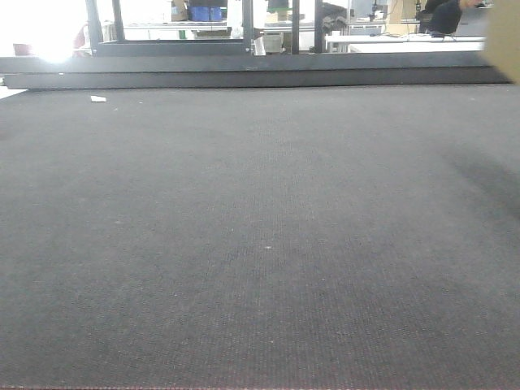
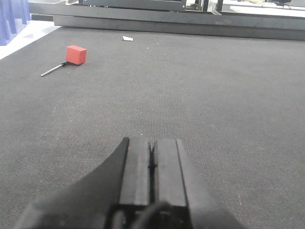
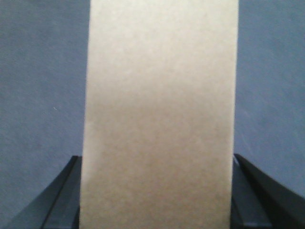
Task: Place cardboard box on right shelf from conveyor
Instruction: 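Lift the tan box off the conveyor with the right gripper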
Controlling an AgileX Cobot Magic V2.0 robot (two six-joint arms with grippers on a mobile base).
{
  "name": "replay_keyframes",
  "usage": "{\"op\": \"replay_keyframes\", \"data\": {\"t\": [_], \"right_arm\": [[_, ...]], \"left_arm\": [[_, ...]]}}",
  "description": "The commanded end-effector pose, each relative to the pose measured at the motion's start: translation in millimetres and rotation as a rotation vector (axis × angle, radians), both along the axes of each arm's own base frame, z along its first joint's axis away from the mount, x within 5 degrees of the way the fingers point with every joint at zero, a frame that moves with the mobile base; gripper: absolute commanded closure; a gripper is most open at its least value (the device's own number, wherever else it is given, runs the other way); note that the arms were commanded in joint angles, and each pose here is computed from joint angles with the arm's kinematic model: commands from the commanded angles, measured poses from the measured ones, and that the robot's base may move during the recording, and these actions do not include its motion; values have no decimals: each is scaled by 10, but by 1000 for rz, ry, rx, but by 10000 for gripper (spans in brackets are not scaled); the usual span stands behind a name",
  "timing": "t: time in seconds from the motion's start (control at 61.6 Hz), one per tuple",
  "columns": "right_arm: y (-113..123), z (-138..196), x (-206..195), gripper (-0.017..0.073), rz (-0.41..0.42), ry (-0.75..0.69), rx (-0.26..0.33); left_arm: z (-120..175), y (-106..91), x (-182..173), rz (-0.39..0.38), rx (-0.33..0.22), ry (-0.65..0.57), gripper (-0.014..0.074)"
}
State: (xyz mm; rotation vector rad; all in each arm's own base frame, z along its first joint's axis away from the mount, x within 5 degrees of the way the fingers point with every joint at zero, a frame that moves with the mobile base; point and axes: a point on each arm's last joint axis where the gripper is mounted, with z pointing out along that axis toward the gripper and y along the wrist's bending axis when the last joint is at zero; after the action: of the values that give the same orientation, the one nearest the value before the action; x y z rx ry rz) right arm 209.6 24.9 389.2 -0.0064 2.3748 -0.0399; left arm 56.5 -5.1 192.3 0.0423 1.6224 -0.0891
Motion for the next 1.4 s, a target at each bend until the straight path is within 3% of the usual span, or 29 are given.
{"op": "replay_keyframes", "data": {"t": [0.0, 0.244, 0.601, 1.38], "right_arm": [[-88, 126, -323, 323, 10, -192, 21], [-154, -93, -1129, 323, 41, -424, 139], [-296, -105, -2009, 323, 57, -713, 161], [-312, -104, -2113, 323, 58, -753, 166]], "left_arm": [[58, 4, -6, 2, -13, -92, 710], [58, 4, -6, 2, -13, -92, 710], [58, 4, -6, 2, -13, -92, 710], [58, 4, -6, 2, -13, -92, 710]]}}
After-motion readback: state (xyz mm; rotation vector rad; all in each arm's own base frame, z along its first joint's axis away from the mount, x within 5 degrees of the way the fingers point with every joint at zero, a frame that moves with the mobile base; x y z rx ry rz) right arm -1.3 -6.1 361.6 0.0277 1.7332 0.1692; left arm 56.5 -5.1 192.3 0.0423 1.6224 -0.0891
